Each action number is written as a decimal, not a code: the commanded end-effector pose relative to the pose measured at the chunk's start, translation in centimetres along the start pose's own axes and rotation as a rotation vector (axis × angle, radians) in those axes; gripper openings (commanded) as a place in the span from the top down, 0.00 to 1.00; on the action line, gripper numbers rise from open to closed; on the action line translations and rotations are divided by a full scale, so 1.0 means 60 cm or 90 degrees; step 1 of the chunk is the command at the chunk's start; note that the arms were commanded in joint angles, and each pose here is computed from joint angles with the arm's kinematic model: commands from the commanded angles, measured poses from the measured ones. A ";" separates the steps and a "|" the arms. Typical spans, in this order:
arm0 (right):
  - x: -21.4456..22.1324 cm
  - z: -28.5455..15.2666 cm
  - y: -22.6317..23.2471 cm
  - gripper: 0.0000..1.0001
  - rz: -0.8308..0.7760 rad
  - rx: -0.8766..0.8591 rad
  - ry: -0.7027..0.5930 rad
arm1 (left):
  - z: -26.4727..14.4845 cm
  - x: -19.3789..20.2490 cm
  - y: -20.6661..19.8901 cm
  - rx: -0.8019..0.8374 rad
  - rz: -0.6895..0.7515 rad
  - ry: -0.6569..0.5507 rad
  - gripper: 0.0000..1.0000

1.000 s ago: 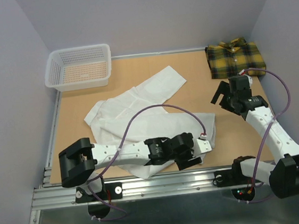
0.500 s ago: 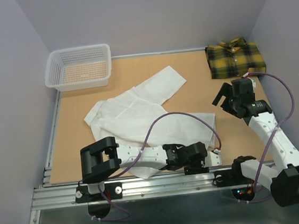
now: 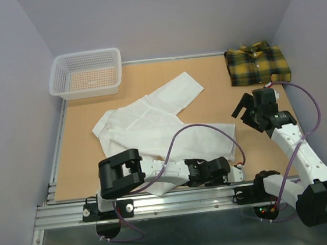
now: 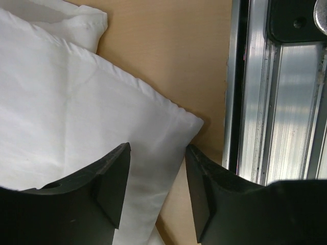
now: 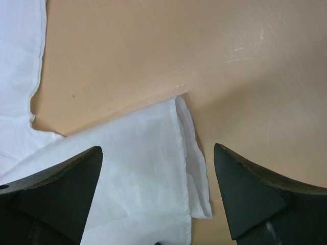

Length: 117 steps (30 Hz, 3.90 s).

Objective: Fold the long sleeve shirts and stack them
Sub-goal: Flatten the shirt out

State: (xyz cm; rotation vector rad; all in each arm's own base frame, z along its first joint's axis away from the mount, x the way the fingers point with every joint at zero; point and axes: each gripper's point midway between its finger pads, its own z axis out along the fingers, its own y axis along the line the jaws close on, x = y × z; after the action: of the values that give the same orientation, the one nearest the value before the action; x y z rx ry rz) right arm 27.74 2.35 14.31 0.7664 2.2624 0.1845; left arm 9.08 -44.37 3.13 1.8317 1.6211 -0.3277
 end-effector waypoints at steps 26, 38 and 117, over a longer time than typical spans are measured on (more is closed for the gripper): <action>0.060 0.033 -0.045 0.27 0.027 0.029 0.058 | -0.239 -0.120 0.288 -0.198 -0.375 -0.216 1.00; 0.149 0.037 -0.075 0.35 0.104 0.029 0.134 | -0.324 -0.120 0.367 -0.286 -0.466 -0.256 1.00; -0.304 -0.139 -0.082 0.03 -0.049 0.303 -0.518 | -0.260 -0.274 -0.011 0.261 -0.103 -0.325 0.68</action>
State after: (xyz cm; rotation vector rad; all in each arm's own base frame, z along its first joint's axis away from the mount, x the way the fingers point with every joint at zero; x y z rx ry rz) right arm 32.04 -8.57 24.63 0.6232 1.7627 -0.5068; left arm 4.12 -47.82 18.64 1.6064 1.6635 -1.1023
